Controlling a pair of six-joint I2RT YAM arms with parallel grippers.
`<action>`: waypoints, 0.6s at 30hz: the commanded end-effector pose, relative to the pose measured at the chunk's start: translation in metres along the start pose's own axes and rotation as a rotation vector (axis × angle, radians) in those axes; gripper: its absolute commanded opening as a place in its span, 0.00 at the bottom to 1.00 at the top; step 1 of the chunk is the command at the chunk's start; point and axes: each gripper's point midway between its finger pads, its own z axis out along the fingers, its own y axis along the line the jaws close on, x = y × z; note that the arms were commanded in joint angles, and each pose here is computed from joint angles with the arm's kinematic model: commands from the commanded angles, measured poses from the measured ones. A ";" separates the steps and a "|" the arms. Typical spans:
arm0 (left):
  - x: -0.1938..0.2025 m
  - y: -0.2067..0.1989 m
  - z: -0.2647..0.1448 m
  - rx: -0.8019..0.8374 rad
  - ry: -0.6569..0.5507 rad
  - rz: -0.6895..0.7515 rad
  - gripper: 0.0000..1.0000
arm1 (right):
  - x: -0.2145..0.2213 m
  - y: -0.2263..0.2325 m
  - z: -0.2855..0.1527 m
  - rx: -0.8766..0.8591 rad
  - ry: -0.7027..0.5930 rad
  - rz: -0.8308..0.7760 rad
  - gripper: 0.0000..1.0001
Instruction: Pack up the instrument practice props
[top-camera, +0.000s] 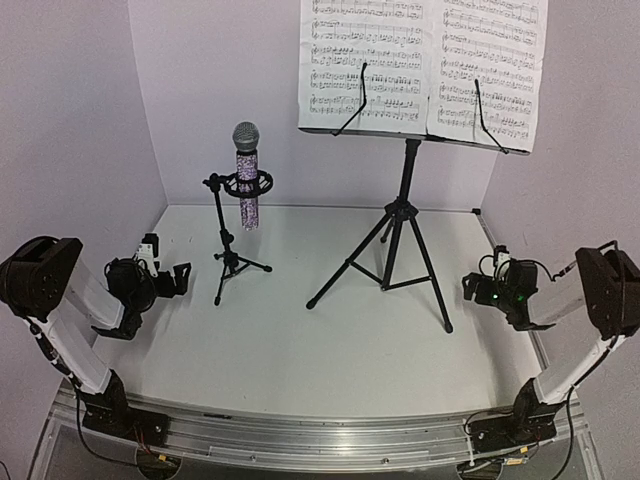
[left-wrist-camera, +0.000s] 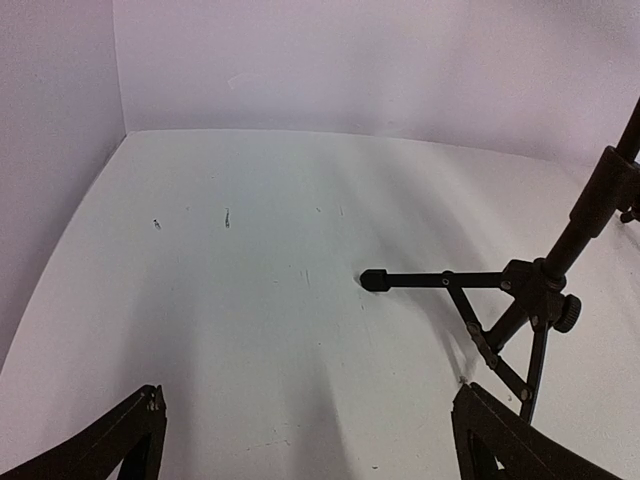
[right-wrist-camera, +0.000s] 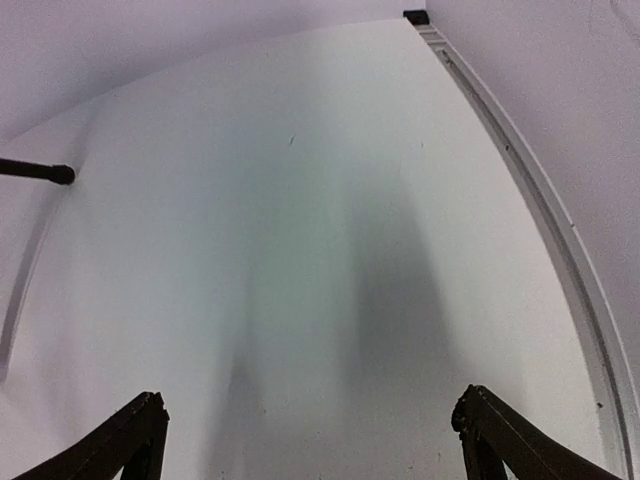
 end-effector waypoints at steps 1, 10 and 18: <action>-0.009 -0.005 0.006 0.021 -0.026 0.021 1.00 | -0.042 -0.005 -0.023 0.052 -0.099 0.027 0.98; -0.044 -0.022 -0.002 0.121 0.000 0.018 0.99 | -0.073 0.031 -0.071 -0.123 -0.119 0.193 0.98; -0.111 -0.070 -0.046 0.692 -0.012 0.029 0.84 | -0.099 0.084 -0.112 -0.411 -0.097 0.202 0.94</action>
